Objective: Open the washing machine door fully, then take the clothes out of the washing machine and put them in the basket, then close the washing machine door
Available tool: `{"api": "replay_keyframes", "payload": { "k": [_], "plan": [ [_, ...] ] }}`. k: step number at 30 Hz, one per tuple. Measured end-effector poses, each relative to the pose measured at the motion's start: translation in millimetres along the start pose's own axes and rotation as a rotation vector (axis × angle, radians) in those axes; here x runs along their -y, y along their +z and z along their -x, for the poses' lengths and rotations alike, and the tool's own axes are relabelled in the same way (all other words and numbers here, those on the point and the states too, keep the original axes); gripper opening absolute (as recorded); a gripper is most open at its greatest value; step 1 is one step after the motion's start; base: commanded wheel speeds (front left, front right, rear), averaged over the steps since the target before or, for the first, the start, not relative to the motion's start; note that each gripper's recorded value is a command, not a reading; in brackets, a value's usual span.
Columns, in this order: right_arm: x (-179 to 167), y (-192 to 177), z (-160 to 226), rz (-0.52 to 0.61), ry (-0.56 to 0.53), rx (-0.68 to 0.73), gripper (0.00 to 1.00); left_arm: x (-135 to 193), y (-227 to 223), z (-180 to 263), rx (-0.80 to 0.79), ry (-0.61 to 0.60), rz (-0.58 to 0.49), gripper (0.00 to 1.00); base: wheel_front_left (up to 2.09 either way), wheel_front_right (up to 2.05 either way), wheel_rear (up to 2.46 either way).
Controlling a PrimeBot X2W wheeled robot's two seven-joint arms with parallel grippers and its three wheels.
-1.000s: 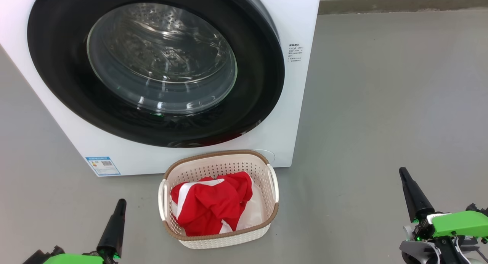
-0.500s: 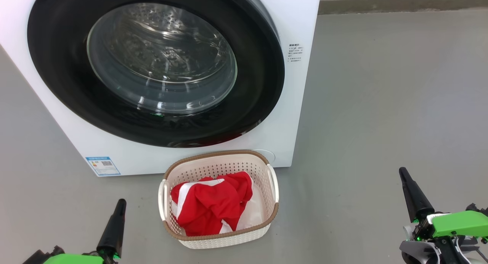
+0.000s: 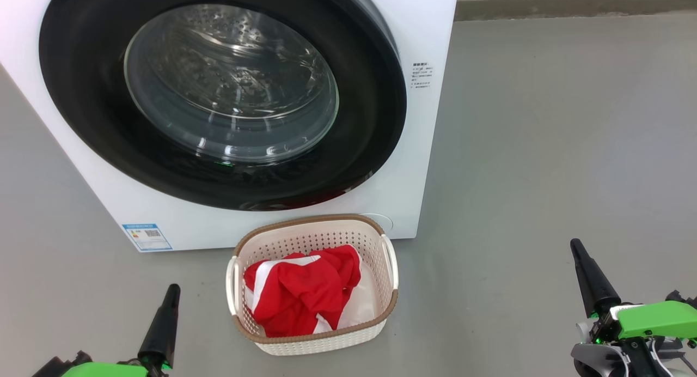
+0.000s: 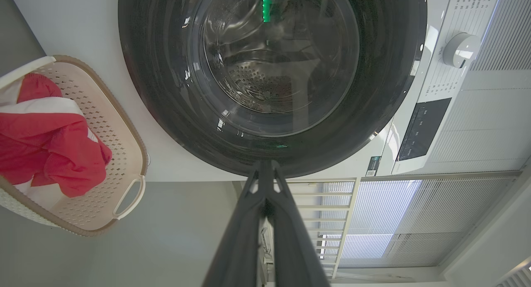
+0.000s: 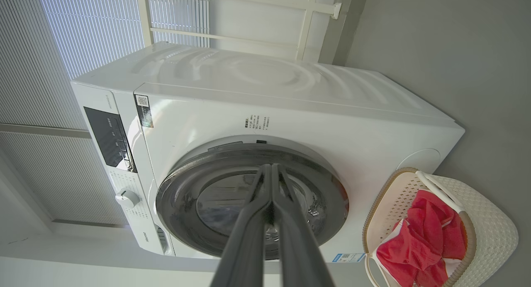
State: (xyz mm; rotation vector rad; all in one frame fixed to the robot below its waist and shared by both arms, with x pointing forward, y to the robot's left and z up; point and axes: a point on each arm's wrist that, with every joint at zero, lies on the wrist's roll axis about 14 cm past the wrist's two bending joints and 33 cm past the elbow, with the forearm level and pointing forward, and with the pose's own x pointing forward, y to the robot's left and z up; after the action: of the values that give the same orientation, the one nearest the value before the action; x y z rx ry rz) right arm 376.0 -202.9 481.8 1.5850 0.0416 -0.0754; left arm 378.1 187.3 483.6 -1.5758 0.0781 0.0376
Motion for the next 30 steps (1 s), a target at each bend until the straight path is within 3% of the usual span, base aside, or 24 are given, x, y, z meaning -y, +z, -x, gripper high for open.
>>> {"api": "replay_keyframes", "payload": {
  "k": [30],
  "plan": [
    [0.0, 0.6, 0.0, -0.001, 0.000, 0.002, 0.00, 0.0, 0.3, 0.0, 0.001, 0.000, 0.000, 0.00, 0.00, 0.00, 0.00]
  ]
}}
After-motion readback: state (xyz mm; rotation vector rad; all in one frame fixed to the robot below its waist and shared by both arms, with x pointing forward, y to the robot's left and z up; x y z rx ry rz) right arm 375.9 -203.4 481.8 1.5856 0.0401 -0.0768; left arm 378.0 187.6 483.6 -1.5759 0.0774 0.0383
